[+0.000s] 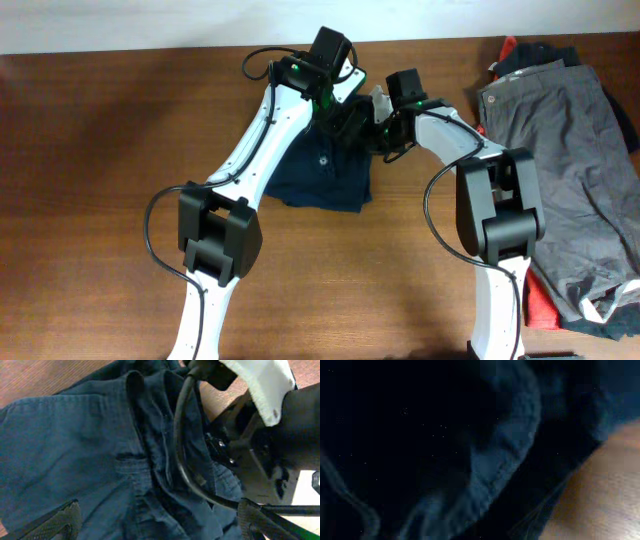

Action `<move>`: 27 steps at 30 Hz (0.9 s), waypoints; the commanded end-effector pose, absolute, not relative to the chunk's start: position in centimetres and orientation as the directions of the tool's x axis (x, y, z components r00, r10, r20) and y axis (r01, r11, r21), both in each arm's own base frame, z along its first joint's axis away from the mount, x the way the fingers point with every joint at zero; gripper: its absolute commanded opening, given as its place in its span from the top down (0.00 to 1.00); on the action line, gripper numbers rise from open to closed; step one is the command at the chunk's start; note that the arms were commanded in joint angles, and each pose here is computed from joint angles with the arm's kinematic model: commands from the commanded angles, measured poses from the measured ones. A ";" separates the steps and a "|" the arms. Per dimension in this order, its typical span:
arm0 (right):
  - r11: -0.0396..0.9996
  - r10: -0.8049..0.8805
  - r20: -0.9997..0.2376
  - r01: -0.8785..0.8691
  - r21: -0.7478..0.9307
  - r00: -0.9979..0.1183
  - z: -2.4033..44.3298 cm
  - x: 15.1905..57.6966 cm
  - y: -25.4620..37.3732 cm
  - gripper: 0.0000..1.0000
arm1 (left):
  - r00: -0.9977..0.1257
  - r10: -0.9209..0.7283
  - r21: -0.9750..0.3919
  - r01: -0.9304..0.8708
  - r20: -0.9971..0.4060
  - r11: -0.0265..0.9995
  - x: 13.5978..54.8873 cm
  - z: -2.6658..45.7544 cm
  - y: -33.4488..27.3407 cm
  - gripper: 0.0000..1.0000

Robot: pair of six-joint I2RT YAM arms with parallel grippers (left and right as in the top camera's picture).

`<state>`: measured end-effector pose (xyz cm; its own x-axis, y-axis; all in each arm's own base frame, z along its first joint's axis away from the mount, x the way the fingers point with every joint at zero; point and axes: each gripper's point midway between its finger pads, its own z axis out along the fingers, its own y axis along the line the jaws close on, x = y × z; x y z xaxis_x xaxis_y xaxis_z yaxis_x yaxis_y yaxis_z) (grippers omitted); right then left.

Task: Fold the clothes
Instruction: 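Press the fold down and release the left gripper, withdrawing it up-left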

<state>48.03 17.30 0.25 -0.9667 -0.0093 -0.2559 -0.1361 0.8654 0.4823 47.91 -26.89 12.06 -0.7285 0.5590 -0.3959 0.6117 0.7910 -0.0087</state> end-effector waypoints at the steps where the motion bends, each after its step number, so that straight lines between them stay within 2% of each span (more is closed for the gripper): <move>1: 0.878 0.035 -0.211 -0.071 0.474 -0.977 0.7 48.4 14.7 0.95 | -0.728 0.554 -0.023 0.614 -0.403 0.789 48.1 12.0 -27.2 0.01; 4: 0.881 0.045 -0.253 -0.082 0.467 -0.966 5.2 49.5 12.7 0.95 | -0.723 0.552 -0.015 0.612 -0.415 0.791 48.4 12.3 -27.2 0.01; 9: 0.881 0.024 -0.265 -0.105 0.462 -0.964 8.0 49.4 12.3 0.66 | -0.716 0.520 -0.004 0.589 -0.466 0.808 49.9 14.6 -26.2 0.01; 17: 0.831 -0.048 -0.259 -0.182 0.525 -0.965 8.7 48.1 16.1 0.42 | -0.767 0.372 -0.011 0.442 -0.523 0.897 53.3 19.0 -18.9 0.01; 22: 0.820 -0.111 -0.283 -0.249 0.516 -0.953 8.8 47.4 19.3 0.36 | -0.815 0.258 -0.029 0.318 -0.519 0.948 55.1 19.0 -12.2 0.01; 27: 0.808 -0.106 -0.316 -0.267 0.525 -0.943 9.2 47.9 21.3 0.33 | -0.837 0.191 -0.070 0.262 -0.512 0.963 55.5 18.9 -8.3 0.01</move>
<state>47.46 20.02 6.78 -0.9577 -0.1128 -0.2646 -0.2382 0.8266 0.5099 55.41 -8.90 18.83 -0.8313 0.2242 -0.5087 0.2702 0.9627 -0.0171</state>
